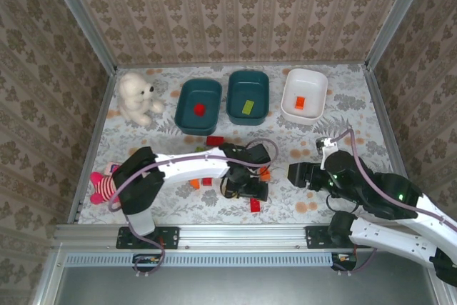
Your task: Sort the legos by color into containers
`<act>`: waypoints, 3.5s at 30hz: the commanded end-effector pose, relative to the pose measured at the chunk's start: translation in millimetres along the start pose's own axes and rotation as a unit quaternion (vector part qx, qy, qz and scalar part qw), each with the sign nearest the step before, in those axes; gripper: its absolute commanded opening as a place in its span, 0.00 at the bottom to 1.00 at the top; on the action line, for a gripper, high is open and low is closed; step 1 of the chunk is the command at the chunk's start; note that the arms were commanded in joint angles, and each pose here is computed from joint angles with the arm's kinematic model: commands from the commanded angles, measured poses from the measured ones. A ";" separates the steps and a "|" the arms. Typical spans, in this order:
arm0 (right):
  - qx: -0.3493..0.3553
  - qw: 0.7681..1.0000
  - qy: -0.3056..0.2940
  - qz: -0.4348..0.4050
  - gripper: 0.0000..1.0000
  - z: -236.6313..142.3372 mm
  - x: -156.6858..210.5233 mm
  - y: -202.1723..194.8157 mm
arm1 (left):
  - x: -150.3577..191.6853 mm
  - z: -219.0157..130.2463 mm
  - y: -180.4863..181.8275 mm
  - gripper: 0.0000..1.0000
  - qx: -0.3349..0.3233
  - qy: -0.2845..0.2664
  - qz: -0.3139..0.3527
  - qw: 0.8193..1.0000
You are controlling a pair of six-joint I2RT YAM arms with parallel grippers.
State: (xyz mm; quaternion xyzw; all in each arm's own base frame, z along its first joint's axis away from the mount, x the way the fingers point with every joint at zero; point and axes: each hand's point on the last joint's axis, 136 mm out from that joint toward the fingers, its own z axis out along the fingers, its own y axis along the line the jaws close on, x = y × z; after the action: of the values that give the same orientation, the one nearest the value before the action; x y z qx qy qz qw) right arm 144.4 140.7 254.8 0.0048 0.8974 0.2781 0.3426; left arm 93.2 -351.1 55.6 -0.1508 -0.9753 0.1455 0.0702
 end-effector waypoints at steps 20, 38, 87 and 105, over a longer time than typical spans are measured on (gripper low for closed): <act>-0.010 1.000 -0.008 0.003 0.70 -13.0 -1.1 -2.3 | -9.4 33.8 -16.5 0.38 -0.056 0.020 -0.048 0.997; -0.097 0.994 -0.023 -0.038 0.73 -7.9 -44.9 78.0 | -130.3 -146.9 68.9 0.32 -0.075 -0.189 -0.074 0.976; -0.040 0.998 0.053 -0.016 0.72 73.8 -61.2 71.9 | -280.6 -138.5 194.8 0.61 -0.094 -0.220 -0.087 0.967; -0.045 0.962 0.195 -0.185 0.69 164.0 2.0 149.6 | -114.4 -309.4 245.4 0.70 -0.085 -0.393 -0.264 0.877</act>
State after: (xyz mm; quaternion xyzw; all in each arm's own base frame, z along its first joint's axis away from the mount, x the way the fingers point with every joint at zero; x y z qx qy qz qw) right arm 229.5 323.6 239.3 -0.1819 0.9223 0.2550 0.2264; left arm 361.4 -108.6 276.4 0.1277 -0.9329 0.1164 -0.3159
